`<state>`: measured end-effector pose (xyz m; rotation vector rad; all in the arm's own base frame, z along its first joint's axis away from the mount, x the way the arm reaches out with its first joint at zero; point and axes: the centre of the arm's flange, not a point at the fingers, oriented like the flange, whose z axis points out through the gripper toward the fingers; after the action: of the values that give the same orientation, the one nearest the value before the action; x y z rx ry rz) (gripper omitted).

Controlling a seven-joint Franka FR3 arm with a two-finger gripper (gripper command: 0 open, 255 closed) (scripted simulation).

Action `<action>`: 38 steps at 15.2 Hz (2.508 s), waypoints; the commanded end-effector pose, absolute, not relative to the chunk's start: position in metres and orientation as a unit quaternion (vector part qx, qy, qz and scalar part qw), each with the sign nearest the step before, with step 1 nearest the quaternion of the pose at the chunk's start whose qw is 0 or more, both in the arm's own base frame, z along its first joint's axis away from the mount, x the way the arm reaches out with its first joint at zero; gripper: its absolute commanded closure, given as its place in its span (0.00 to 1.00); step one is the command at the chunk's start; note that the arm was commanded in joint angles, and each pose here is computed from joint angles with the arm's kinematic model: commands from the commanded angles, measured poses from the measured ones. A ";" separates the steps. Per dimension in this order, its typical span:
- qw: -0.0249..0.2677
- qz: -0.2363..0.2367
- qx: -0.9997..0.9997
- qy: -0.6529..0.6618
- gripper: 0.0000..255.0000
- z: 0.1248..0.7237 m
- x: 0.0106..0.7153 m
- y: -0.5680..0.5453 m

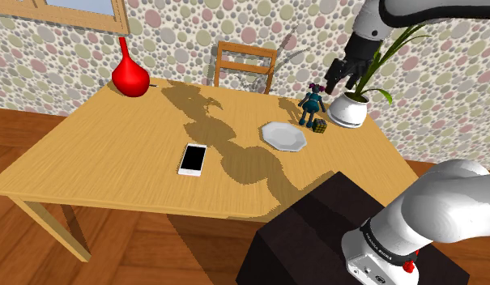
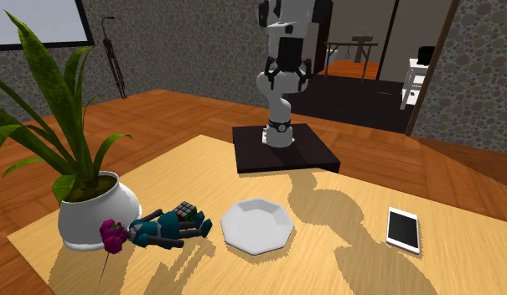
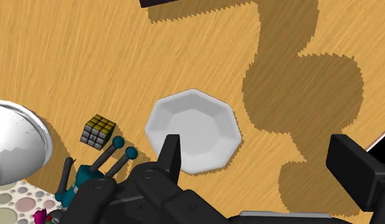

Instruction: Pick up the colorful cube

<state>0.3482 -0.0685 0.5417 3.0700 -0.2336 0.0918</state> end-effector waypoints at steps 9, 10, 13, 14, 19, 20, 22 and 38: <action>0.023 0.021 0.996 -0.080 0.00 0.458 0.392 -0.166; 0.022 0.020 0.996 -0.081 0.00 0.450 0.396 -0.176; 0.020 0.017 0.996 -0.082 0.00 0.424 0.409 -0.205; 0.019 0.016 0.996 -0.083 0.00 0.415 0.413 -0.214; 0.015 0.011 0.996 -0.085 0.00 0.372 0.433 -0.262; 0.015 0.010 0.996 -0.086 0.00 0.363 0.437 -0.271; 0.013 0.008 0.996 -0.087 0.00 0.346 0.444 -0.290; 0.001 -0.007 0.996 -0.094 0.00 0.202 0.503 -0.439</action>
<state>0.4986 -0.4299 0.2116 3.1236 -0.2956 -0.0202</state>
